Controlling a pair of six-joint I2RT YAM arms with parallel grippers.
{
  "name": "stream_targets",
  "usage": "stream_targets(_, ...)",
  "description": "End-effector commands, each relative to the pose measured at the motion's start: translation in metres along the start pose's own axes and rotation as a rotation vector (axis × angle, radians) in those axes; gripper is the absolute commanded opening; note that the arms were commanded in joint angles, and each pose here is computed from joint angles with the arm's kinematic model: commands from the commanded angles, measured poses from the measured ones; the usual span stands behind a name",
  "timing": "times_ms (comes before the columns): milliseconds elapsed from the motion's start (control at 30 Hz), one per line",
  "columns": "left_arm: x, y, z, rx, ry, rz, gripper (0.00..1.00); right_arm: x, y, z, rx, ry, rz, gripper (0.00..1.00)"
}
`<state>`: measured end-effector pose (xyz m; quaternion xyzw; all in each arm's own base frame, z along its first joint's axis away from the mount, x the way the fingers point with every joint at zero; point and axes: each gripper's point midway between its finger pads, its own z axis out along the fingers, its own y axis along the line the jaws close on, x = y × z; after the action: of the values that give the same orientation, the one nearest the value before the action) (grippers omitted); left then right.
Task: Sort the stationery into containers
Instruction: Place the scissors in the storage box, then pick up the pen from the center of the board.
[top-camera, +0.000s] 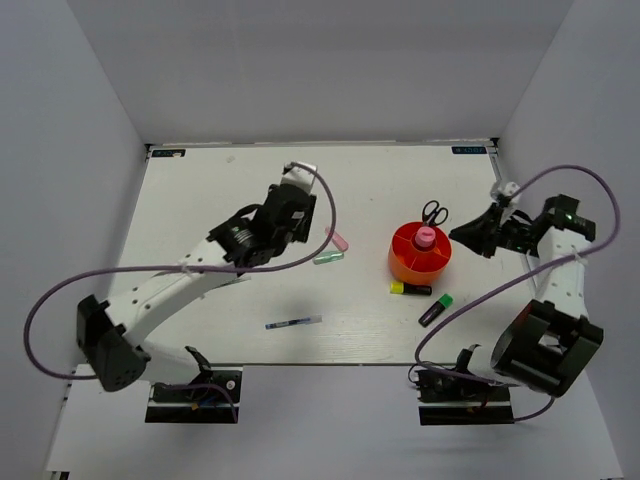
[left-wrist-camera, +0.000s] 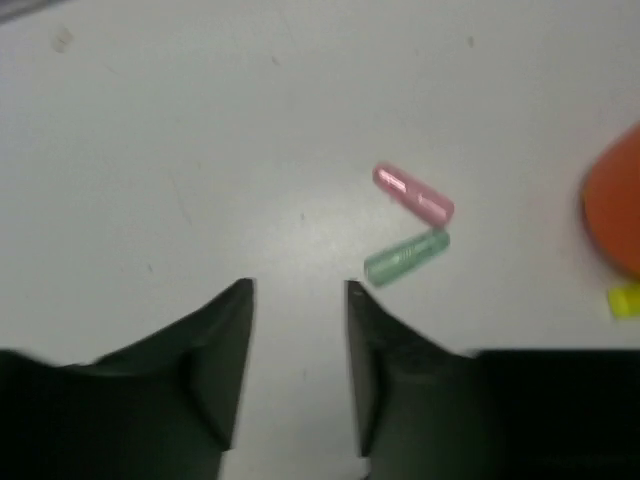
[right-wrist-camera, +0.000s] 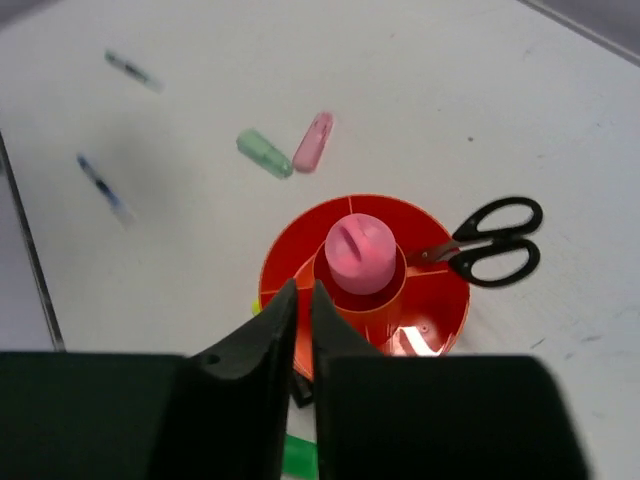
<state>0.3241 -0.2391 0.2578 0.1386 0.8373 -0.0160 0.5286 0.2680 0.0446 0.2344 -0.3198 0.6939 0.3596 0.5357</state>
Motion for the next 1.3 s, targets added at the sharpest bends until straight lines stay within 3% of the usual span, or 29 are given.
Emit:
stream_targets(0, 0.078, 0.000, -0.050, 0.178, 0.300, 0.026, 0.60, 0.017, 0.054, 0.004, -0.236, 0.170, -0.112, 0.18)
stream_targets(67, 0.113, 0.010, -0.061, 0.187, 0.365, 0.034, 0.74, 0.033, 0.067, 0.004, -0.307, 0.281, -0.080, 0.26)
stream_targets(100, 0.115, 0.011, -0.068, 0.230, 0.360, 0.001, 0.84, 0.042, 0.068, 0.008, -0.318, 0.319, -0.090, 0.36)
stream_targets(167, 0.144, 0.017, -0.074, 0.244, 0.397, -0.002, 0.87, 0.063, 0.078, 0.008, -0.355, 0.427, -0.101, 0.45)
stream_targets(233, 0.143, 0.016, -0.082, 0.315, 0.358, -0.046, 0.87, 0.094, 0.090, 0.002, -0.399, 0.575, -0.135, 0.53)
stream_targets(267, 0.163, 0.018, -0.081, 0.314, 0.397, -0.040, 0.87, 0.101, 0.091, 0.000, -0.406, 0.611, -0.144, 0.55)
stream_targets(400, 0.179, 0.023, -0.083, 0.347, 0.423, -0.069, 0.83, 0.141, 0.088, -0.024, -0.463, 0.770, -0.362, 0.56)
stream_targets(533, 0.189, 0.028, -0.083, 0.347, 0.443, -0.064, 0.82, 0.171, 0.083, -0.028, -0.545, 0.757, -0.692, 0.55)
stream_targets(667, 0.189, 0.031, -0.083, 0.347, 0.417, -0.079, 0.82, 0.175, 0.083, -0.018, -0.635, 0.688, -0.820, 0.55)
stream_targets(733, 0.190, 0.033, -0.083, 0.356, 0.410, -0.089, 0.82, 0.180, 0.076, -0.017, -0.677, 0.703, -0.863, 0.60)
stream_targets(967, 0.198, 0.037, -0.081, 0.377, 0.434, -0.171, 0.82, 0.189, 0.053, -0.017, -0.710, 0.775, -0.935, 0.60)
stream_targets(1267, 0.199, 0.037, -0.078, 0.391, 0.450, -0.217, 0.83, 0.205, 0.046, -0.003, -0.734, 0.768, -0.978, 0.56)
